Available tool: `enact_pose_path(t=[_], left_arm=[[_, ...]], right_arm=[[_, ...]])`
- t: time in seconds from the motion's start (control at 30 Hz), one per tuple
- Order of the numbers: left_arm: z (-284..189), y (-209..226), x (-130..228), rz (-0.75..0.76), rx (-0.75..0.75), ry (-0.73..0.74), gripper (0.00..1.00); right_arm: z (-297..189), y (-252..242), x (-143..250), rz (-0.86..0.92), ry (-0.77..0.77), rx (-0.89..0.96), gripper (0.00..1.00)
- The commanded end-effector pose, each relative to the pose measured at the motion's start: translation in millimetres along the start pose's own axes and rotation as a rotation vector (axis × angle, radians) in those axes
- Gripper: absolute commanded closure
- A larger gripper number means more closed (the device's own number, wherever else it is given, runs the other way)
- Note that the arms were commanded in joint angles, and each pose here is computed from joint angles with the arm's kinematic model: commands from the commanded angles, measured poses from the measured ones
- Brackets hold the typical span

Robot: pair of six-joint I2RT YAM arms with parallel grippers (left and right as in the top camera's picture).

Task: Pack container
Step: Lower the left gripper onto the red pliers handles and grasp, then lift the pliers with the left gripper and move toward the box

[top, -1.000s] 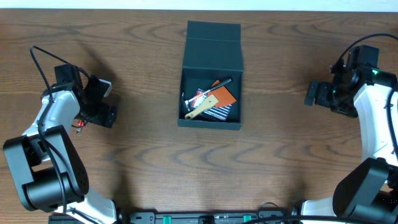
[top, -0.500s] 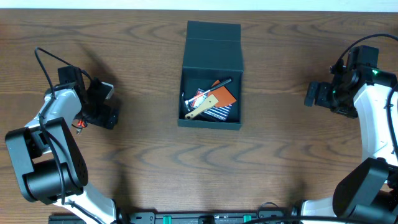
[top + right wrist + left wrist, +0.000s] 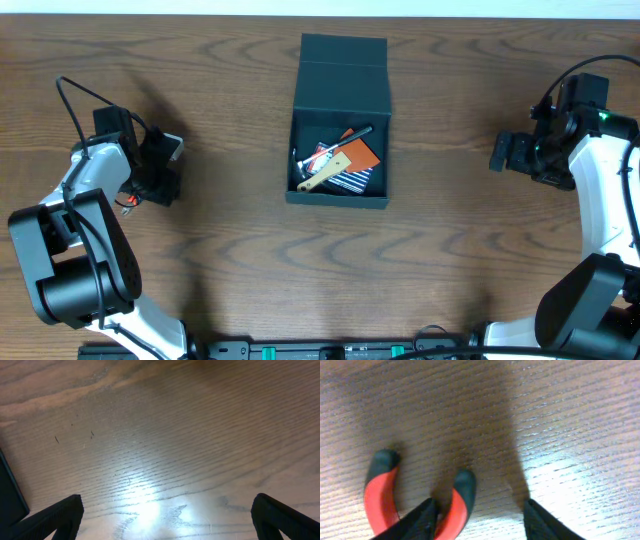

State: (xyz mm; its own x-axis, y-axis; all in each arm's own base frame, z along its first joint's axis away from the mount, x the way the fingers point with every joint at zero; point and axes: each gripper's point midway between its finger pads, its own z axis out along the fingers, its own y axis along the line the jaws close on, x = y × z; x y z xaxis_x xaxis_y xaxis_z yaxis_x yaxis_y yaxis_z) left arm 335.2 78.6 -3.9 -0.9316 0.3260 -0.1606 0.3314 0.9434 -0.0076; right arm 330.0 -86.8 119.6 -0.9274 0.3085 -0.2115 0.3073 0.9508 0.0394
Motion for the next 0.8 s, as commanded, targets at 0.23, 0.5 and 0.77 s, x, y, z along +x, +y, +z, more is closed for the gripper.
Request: enact_pose_path(t=[0.23, 0.5, 0.77], left_arm=[[8.0, -6.4, 6.8, -0.009, 0.040, 0.026, 0.74], [8.0, -6.4, 6.9, -0.009, 0.040, 0.026, 0.94], [8.0, -6.4, 6.9, -0.010, 0.040, 0.026, 0.94]], right_arm=[[3.4, 2.1, 2.2, -0.016, 0.013, -0.005, 0.01], [3.4, 2.1, 2.2, -0.016, 0.013, -0.005, 0.01], [3.4, 2.1, 2.2, -0.016, 0.013, -0.005, 0.01]])
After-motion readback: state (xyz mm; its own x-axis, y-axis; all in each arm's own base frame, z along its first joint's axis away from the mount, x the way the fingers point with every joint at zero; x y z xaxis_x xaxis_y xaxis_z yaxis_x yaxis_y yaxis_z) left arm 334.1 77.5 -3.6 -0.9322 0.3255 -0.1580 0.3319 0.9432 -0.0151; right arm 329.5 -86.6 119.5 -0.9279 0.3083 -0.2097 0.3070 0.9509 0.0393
